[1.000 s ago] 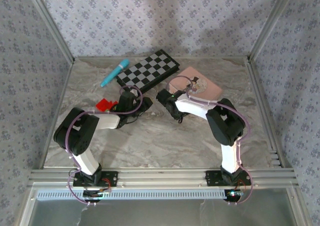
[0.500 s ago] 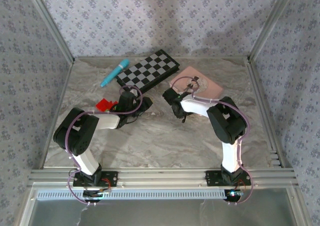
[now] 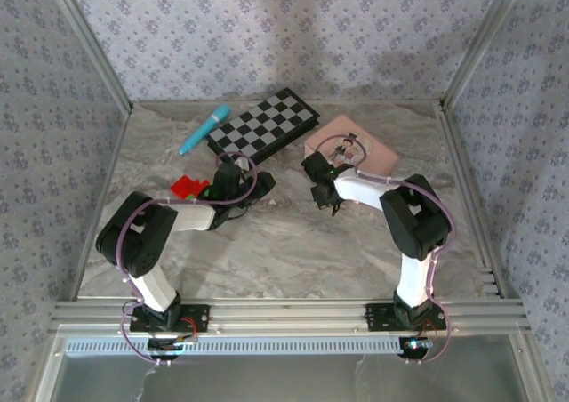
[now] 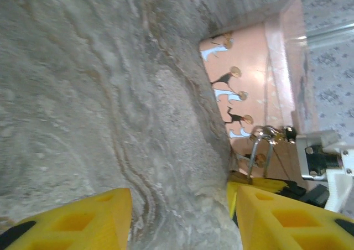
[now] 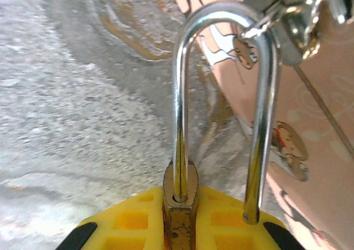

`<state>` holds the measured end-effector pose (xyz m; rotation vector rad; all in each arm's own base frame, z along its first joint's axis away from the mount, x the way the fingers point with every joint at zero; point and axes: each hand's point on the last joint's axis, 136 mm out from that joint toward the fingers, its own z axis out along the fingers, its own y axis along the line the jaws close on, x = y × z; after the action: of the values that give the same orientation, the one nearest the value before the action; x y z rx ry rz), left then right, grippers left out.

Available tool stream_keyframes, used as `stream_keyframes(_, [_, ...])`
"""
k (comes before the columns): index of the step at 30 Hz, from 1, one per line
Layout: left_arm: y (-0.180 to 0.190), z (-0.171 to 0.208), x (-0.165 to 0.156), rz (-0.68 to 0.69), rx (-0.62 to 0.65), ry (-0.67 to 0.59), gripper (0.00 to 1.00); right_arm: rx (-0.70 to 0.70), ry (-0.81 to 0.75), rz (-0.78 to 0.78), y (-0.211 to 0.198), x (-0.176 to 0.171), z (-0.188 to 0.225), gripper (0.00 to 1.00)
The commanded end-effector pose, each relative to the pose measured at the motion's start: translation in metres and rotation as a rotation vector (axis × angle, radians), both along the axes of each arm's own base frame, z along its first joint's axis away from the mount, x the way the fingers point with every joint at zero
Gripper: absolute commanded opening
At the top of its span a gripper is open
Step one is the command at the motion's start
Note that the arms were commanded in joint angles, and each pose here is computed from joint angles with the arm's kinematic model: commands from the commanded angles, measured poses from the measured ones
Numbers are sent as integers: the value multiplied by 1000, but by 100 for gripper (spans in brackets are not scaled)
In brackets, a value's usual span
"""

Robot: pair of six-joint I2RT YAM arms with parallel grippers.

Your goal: Unlock the padlock with the key

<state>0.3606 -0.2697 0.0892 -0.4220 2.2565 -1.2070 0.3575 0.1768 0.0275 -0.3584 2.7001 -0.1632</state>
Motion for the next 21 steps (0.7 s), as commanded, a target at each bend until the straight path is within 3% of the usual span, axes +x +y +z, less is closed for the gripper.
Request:
stream_keyframes(1, [-24, 14, 3, -67, -72, -56, 51, 219, 62, 75, 18, -13, 10, 2])
stream_keyframes(11, [-98, 37, 13, -224, -244, -153, 50, 674, 151, 184, 27, -25, 39, 0])
stream_keyframes(21, [-146, 16, 14, -293, -234, -101, 48, 767, 180, 205, 29, -31, 38, 0])
